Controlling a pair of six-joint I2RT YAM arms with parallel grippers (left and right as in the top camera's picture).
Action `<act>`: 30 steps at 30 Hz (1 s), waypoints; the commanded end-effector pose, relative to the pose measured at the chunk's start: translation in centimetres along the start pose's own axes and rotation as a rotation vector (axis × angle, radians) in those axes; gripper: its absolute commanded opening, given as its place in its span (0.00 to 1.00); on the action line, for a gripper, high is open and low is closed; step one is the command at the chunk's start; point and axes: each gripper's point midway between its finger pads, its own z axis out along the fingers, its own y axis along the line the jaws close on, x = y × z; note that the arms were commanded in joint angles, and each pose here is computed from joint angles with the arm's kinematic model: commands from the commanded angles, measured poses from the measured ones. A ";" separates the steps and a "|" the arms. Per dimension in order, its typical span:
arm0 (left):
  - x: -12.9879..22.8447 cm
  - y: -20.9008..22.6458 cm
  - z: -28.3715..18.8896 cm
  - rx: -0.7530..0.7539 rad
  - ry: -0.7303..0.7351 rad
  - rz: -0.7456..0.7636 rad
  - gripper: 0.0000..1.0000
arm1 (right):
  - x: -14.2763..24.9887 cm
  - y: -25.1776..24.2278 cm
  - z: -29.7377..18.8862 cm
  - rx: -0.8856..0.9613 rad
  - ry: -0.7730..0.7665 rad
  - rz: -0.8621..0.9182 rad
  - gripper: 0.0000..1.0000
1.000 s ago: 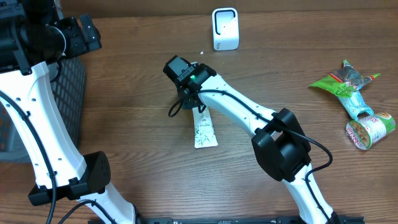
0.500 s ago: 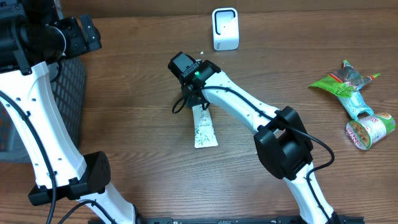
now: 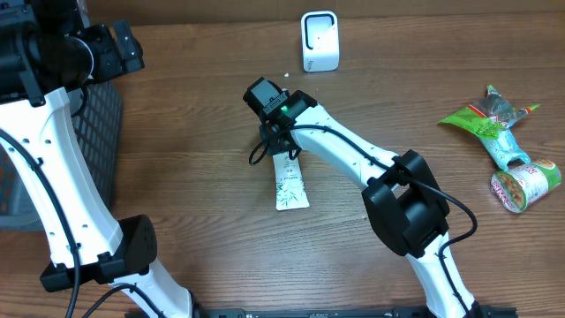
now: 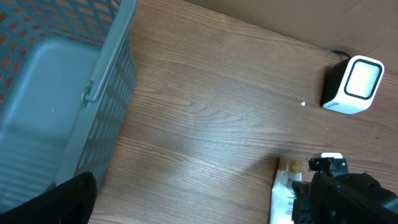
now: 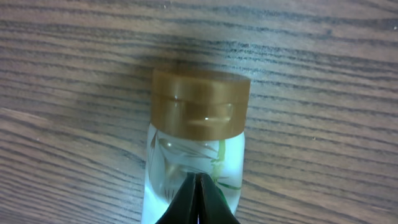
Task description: Scan the item barcode
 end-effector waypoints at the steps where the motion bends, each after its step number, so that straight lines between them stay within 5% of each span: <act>1: -0.1 0.3 0.0 -0.012 -0.004 -0.015 1.00 | 2.8 0.3 1.6 -0.031 0.113 -0.006 0.04; 21: -0.1 0.3 0.0 -0.012 -0.004 -0.015 1.00 | 7.8 0.5 1.0 -0.046 0.328 0.114 0.09; 23: -0.1 0.3 0.0 -0.012 -0.004 -0.015 1.00 | 7.7 0.7 1.0 -0.059 0.327 0.088 0.14; 27: -0.1 0.3 0.0 -0.012 -0.004 -0.015 1.00 | 6.3 0.1 0.1 -0.065 0.301 0.055 0.45; 30: -0.1 0.3 0.0 -0.012 -0.004 -0.015 1.00 | 5.0 -0.1 -1.2 -0.051 0.258 0.053 0.49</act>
